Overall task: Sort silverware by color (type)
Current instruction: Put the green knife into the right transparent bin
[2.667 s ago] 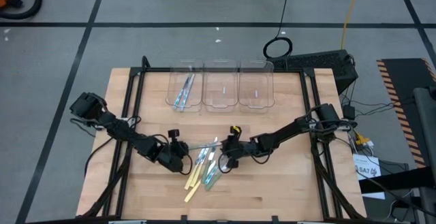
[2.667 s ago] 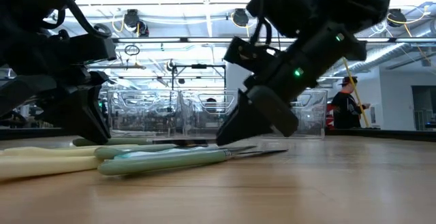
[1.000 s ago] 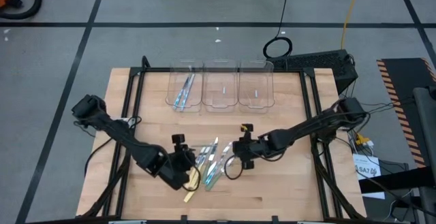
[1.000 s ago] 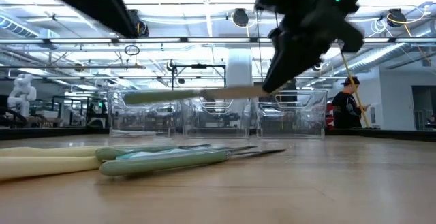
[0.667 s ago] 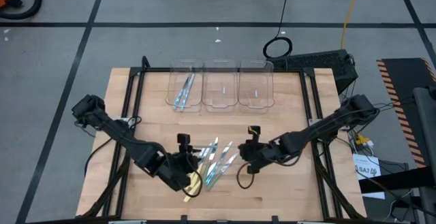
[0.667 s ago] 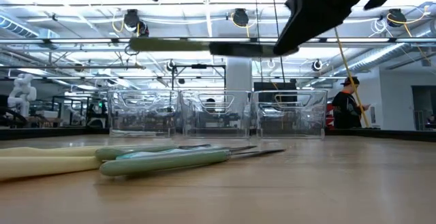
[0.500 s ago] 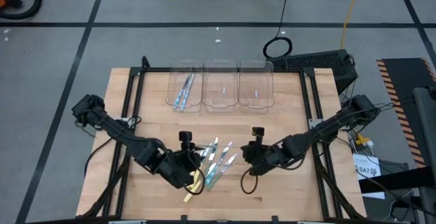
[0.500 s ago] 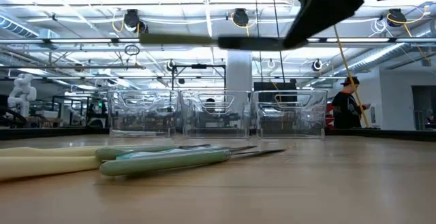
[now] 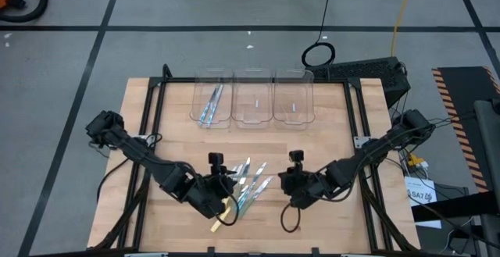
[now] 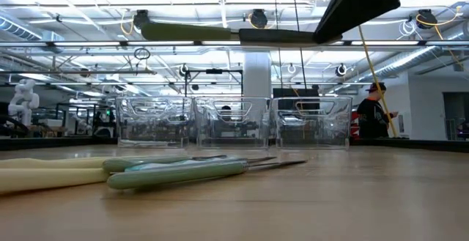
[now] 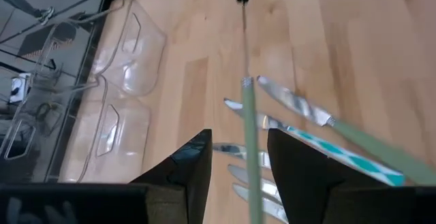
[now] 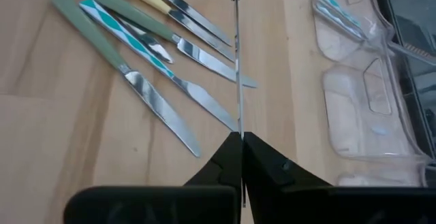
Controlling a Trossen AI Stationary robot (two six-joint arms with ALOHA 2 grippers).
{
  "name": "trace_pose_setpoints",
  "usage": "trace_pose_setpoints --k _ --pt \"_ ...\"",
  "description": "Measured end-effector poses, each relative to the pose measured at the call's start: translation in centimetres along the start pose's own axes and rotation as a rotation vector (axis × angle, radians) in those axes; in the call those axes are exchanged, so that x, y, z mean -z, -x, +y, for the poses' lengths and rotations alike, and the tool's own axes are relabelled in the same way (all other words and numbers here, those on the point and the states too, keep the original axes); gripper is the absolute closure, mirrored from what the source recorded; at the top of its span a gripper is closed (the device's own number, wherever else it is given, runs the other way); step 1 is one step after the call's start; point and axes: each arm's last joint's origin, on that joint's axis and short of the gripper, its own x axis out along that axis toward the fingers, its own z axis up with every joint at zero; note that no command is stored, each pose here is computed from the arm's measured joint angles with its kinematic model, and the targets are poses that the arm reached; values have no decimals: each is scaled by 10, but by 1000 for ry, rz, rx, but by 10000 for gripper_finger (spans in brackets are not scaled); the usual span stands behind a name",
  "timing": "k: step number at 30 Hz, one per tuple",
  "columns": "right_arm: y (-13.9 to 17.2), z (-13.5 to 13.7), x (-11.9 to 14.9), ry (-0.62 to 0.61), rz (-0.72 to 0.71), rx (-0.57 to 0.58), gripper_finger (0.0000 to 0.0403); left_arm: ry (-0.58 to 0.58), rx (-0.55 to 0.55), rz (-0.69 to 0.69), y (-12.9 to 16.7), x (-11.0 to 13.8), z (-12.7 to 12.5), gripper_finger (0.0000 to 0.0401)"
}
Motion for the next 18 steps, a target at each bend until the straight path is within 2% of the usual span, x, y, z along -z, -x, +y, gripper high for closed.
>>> trace_pose_setpoints --k 18 --pt "-3 -4 -1 -10 2 10 402 -4 -24 62 -27 4 -4 249"
